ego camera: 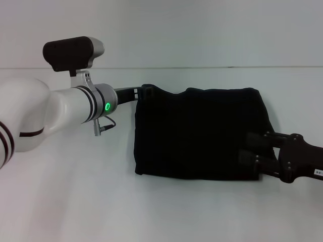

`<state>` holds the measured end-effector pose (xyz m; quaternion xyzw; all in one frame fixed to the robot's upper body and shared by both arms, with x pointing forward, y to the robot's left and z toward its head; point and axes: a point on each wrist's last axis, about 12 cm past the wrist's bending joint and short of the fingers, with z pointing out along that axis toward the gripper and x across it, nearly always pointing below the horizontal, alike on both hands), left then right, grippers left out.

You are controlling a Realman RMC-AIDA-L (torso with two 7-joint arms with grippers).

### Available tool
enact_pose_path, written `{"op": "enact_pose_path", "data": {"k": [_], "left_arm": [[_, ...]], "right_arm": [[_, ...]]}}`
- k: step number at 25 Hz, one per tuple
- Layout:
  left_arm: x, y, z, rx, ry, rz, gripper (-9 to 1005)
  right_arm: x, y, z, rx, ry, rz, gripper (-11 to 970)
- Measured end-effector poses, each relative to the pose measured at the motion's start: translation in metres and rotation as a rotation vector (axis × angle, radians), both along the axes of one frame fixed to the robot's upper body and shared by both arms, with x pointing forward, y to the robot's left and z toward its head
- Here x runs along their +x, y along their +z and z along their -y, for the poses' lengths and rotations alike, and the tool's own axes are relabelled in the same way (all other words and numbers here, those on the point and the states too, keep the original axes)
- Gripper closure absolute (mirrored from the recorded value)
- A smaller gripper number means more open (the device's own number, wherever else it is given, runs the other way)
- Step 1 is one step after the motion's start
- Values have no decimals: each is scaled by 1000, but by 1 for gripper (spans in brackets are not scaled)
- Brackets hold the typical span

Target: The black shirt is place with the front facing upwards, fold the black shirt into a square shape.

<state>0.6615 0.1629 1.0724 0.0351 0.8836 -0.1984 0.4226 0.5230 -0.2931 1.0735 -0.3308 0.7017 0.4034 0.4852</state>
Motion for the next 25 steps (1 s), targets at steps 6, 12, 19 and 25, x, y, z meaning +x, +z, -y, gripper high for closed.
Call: {"op": "enact_pose_path", "data": {"k": [6,12,19,25], "left_arm": [[-1,-2,-2,-3,21,-4,393],[-3,-5,-3,-3,19,-17,143],[-4,-6,-1,-3,7,-22,102],[-5,-7,2,-2,-10,-28,137]], "right_arm": [[3,1,-5,-3,17,4,362],[4,1,-7,-7,28,4,362],[4,1,-9,-6,31,5,362],[4,1,-9,-7,30,5,361]]}}
